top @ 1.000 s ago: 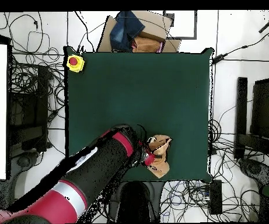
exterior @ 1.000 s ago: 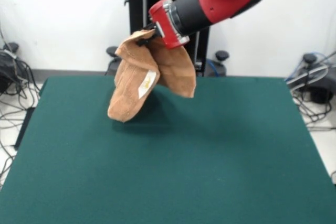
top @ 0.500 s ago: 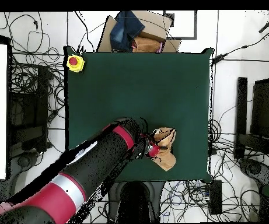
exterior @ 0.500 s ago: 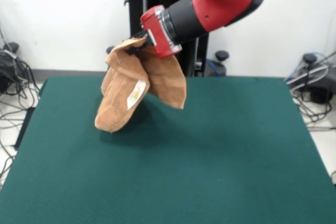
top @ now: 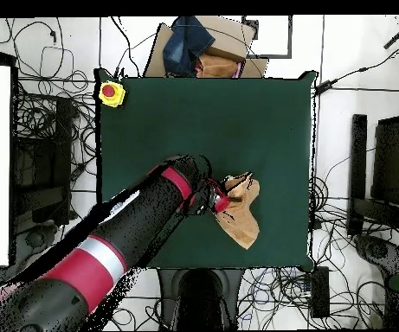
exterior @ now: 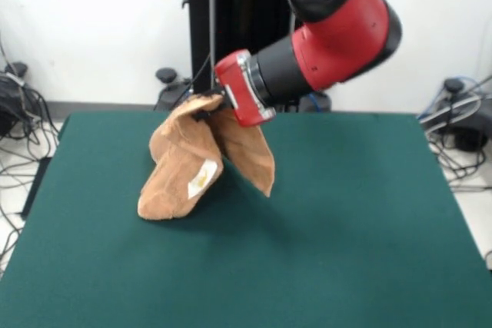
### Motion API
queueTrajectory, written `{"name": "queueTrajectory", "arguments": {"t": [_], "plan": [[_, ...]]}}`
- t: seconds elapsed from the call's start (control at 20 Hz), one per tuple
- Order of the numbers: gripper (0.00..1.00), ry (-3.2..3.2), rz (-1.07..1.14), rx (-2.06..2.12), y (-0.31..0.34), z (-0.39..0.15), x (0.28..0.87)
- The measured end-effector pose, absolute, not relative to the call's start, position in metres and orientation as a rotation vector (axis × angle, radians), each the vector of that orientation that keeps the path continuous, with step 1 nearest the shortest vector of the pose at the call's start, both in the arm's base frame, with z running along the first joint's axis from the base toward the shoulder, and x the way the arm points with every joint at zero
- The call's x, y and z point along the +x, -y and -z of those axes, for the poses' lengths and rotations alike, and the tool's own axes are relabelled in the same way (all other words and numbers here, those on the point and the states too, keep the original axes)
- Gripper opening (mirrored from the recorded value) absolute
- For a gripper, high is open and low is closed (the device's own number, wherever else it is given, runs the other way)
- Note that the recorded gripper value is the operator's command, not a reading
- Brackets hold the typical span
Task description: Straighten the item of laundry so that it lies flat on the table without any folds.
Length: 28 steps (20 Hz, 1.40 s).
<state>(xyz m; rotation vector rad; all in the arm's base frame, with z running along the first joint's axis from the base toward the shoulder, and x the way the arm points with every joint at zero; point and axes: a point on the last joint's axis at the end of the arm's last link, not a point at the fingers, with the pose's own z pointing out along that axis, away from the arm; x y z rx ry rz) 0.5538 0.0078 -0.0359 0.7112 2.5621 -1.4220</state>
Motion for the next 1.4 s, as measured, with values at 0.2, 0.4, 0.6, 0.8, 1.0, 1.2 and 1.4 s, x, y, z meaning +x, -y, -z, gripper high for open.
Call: {"name": "queueTrajectory", "arguments": {"t": [0.2,0.4,0.6,0.8,1.0,1.2,1.4], "plan": [[0.00,-2.556,1.434,0.762,-0.020,0.049,0.567],[0.00,-2.564,1.410,0.810,-0.038,0.061,0.580],[0.00,-2.570,1.372,0.833,-0.050,0.068,0.589],[0.00,-2.575,1.319,0.858,-0.062,0.071,0.600],[0.00,-2.577,1.275,0.874,-0.074,0.072,0.610],[0.00,-2.577,1.247,0.893,-0.080,0.072,0.615],[0.00,-2.572,1.230,0.909,-0.084,0.070,0.620]]}}
